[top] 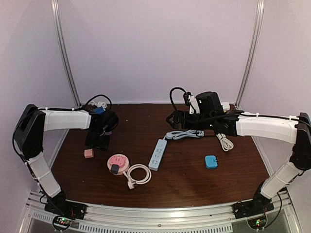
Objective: Pull the plug off the socket
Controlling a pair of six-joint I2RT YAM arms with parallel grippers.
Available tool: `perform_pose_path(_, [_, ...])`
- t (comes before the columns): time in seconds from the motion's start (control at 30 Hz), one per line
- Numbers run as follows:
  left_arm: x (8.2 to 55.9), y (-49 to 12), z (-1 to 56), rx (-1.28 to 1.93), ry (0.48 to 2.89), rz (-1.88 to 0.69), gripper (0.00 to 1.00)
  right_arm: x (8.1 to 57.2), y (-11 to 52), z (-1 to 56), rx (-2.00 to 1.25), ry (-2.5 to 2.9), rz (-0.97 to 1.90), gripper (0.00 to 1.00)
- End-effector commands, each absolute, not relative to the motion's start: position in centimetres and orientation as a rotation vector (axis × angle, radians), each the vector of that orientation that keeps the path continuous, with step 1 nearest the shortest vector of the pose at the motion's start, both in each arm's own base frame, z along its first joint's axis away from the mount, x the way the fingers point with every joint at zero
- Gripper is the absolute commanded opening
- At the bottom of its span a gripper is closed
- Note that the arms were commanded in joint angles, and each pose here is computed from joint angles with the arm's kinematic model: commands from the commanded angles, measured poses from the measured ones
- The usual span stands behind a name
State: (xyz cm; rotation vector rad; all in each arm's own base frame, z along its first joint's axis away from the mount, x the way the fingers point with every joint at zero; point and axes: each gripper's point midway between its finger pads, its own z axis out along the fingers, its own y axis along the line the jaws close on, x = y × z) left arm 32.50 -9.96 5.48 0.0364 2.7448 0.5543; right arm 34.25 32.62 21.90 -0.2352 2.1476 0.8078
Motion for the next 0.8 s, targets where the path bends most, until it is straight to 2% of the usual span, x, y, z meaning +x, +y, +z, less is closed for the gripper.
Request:
perform_pose_path(0.0, [31.1,-13.7,6.9,0.131,2.755,0.301,0.64,33.8,33.2,20.3,-0.267,2.187,0.816,1.0])
perform_pose_path(0.4, [24.0,-18.9,9.2,0.206,2.761,-0.096,0.68,33.7,35.1,17.9,-0.33,2.246,0.835,1.0])
perform_pose_path(0.67, [20.7,-21.4,8.1,0.261,2.79,-0.158,0.68,33.8,36.3,17.0,-0.339,2.264,0.848,1.0])
perform_pose_path(0.77, [20.2,-22.1,7.3,0.271,2.808,-0.155,0.64,33.7,36.6,16.8,-0.346,2.268,0.854,1.0])
